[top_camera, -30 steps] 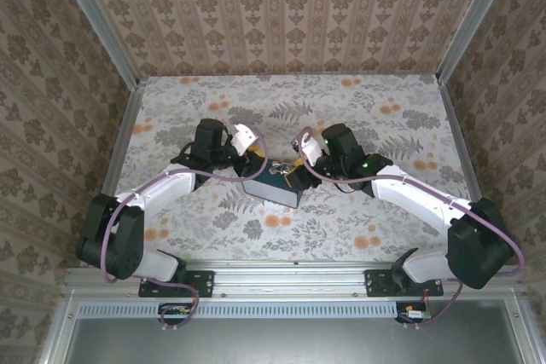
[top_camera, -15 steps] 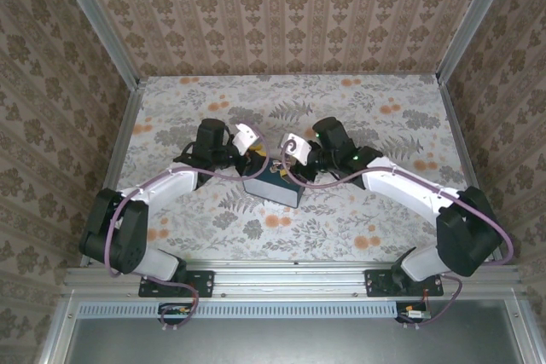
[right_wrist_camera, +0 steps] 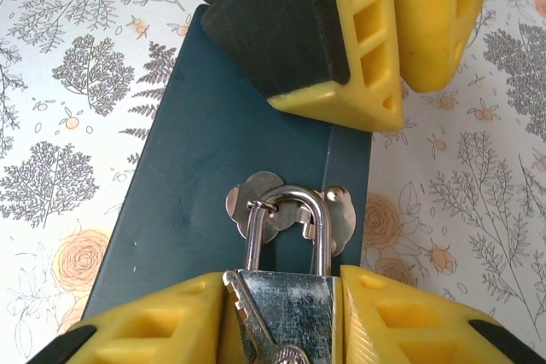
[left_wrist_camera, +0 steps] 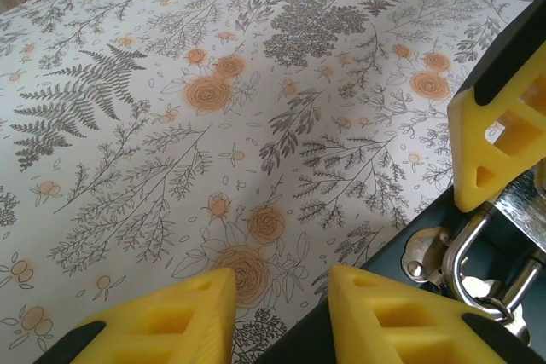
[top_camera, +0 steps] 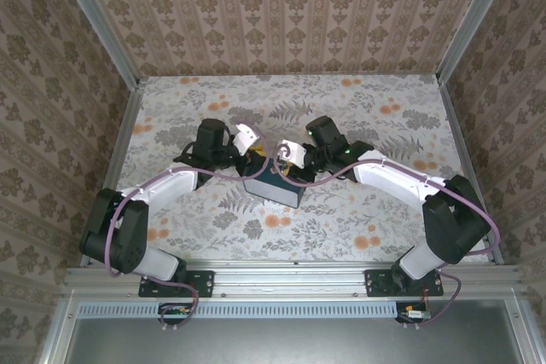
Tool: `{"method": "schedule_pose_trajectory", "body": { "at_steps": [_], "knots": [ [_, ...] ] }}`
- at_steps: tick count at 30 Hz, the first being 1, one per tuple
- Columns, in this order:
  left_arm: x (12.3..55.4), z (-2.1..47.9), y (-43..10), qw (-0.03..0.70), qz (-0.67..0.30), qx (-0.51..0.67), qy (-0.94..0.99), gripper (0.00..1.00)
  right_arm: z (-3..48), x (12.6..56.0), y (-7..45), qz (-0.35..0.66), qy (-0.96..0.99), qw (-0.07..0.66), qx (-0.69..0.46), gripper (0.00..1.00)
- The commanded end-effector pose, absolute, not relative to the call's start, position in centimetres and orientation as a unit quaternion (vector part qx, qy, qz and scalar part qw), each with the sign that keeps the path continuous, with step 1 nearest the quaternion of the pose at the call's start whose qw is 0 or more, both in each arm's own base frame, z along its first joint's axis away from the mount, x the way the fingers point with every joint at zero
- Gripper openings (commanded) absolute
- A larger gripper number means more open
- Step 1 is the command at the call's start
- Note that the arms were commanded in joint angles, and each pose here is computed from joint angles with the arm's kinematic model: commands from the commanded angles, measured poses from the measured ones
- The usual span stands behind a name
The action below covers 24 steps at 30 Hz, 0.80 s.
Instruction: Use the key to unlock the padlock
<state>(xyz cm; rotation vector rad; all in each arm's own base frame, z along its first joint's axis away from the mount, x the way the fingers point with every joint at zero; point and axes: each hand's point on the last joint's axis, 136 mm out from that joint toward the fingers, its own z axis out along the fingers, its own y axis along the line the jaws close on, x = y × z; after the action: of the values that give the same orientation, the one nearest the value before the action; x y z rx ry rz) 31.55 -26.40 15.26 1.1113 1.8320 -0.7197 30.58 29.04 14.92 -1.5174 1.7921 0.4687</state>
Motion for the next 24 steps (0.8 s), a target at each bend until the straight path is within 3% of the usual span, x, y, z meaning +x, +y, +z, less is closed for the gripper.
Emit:
{"method": "schedule_pose_trajectory", "body": {
  "at_steps": [1, 6, 11, 24],
  "knots": [
    [30.9, 13.6, -26.2, 0.403, -0.293, 0.448, 0.742, 0.33, 15.7, 30.1, 27.1, 0.167, 0.704, 0.36, -0.589, 0.35],
    [30.6, 13.4, -26.3, 0.396, -0.298, 0.453, 0.741, 0.32, 17.1, 29.8, 25.7, 0.166, 0.706, 0.352, -0.591, 0.33],
    [30.8, 13.6, -26.4, 0.398, -0.299, 0.45, 0.741, 0.3, 20.4, 29.7, 25.9, 0.247, 0.715, 0.346, -0.556, 0.29],
    [31.1, 16.8, -27.4, 0.428, -0.305, 0.449, 0.723, 0.35, 20.1, 30.7, 24.7, 0.253, 0.751, 0.347, -0.501, 0.27]
  ]
}}
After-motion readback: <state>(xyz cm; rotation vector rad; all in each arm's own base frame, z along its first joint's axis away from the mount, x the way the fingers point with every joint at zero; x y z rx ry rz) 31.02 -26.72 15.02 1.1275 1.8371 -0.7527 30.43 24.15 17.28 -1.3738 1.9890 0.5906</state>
